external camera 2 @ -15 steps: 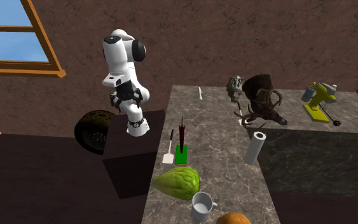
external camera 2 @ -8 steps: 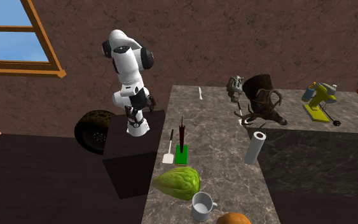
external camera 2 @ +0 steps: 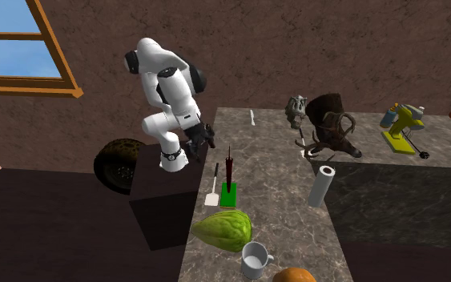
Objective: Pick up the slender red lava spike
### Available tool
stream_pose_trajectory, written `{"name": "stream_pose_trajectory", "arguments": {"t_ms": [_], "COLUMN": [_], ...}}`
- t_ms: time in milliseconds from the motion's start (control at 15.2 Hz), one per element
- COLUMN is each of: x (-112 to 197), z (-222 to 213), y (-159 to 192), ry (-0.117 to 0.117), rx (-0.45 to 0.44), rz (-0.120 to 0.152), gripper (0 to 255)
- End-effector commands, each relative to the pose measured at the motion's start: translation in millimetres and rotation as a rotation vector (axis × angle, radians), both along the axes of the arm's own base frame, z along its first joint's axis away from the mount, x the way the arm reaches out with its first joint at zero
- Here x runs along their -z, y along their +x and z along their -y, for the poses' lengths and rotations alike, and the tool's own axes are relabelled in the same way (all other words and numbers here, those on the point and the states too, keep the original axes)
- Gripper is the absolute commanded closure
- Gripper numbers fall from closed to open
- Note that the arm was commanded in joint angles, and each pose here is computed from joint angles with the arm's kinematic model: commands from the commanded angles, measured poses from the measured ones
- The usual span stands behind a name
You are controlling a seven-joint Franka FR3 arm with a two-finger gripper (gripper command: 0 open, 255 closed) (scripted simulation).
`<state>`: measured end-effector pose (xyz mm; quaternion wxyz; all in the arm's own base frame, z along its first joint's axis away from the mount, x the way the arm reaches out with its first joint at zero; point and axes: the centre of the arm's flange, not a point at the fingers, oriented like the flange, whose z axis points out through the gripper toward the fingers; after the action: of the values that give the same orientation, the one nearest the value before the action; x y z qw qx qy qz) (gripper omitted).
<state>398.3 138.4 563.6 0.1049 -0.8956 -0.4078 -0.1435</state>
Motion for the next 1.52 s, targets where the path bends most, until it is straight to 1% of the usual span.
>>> {"name": "stream_pose_trajectory", "arguments": {"t_ms": [0, 264, 330, 792, 924, 990, 1452], "x": [3, 7, 8, 48, 48, 48, 47], "z": [-22, -63, -67, -67, -67, -68, -67], "y": [3, 7, 7, 7, 7, 7, 7], "ry": [0.027, 0.08, 0.085, 0.085, 0.085, 0.085, 0.085], "rx": [-0.091, -0.265, -0.282, -0.282, -0.282, -0.282, -0.282], "rz": [0.032, 0.09, 0.096, 0.096, 0.096, 0.096, 0.096], "gripper": [0, 0, 0, 0, 0, 255, 255]}}
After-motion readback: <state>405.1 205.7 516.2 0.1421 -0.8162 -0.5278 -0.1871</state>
